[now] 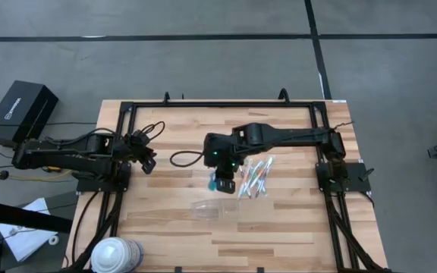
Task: Pick & Place toothbrushing station
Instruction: Put the blue mouthwash into the transparent organizer
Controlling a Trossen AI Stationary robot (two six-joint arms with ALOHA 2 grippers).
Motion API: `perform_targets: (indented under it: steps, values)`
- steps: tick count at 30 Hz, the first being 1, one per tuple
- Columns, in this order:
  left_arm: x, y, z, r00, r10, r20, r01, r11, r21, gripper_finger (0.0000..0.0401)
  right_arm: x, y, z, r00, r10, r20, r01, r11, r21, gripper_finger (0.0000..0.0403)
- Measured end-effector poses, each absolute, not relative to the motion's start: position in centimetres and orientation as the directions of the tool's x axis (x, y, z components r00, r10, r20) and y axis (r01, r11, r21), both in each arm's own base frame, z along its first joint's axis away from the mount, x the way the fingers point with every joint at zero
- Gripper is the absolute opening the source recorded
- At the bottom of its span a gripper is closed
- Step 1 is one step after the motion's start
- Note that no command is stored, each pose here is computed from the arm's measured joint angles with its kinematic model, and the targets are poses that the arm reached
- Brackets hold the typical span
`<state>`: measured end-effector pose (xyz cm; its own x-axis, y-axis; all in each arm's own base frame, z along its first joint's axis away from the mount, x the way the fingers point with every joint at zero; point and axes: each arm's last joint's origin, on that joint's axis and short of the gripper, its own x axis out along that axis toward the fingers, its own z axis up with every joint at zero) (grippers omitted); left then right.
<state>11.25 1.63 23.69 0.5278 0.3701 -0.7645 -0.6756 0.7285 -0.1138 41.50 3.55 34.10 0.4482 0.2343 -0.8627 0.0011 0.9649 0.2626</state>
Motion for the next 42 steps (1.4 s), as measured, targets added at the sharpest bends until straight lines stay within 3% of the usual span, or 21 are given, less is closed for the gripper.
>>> perform_targets:
  steps: [11, 19, 33, 42]
  values:
    - [11.5, 1.6, 23.8, 0.549, 0.371, -0.749, -0.681, 0.718, -0.143, 0.0092, 41.8, 6.5, 34.5, 0.502, 0.258, -0.825, 0.035, 0.948, 0.317, 0.0084]
    - [12.3, 1.5, 24.5, 0.647, 0.315, -0.694, -0.626, 0.739, -0.248, 0.0092, 41.4, 9.3, 34.1, 0.494, 0.222, -0.841, 0.028, 0.962, 0.270, 0.0084]
    - [13.0, 1.5, 24.4, 0.656, 0.288, -0.698, -0.583, 0.780, -0.226, 0.0092, 40.4, 15.0, 26.5, 0.416, 0.199, -0.887, 0.092, 0.962, 0.259, 0.0084]
    - [13.9, 1.5, 24.1, 0.653, 0.264, -0.710, -0.572, 0.787, -0.233, 0.0092, 40.5, 13.6, 27.0, 0.441, 0.146, -0.886, 0.138, 0.964, 0.228, 0.0084]
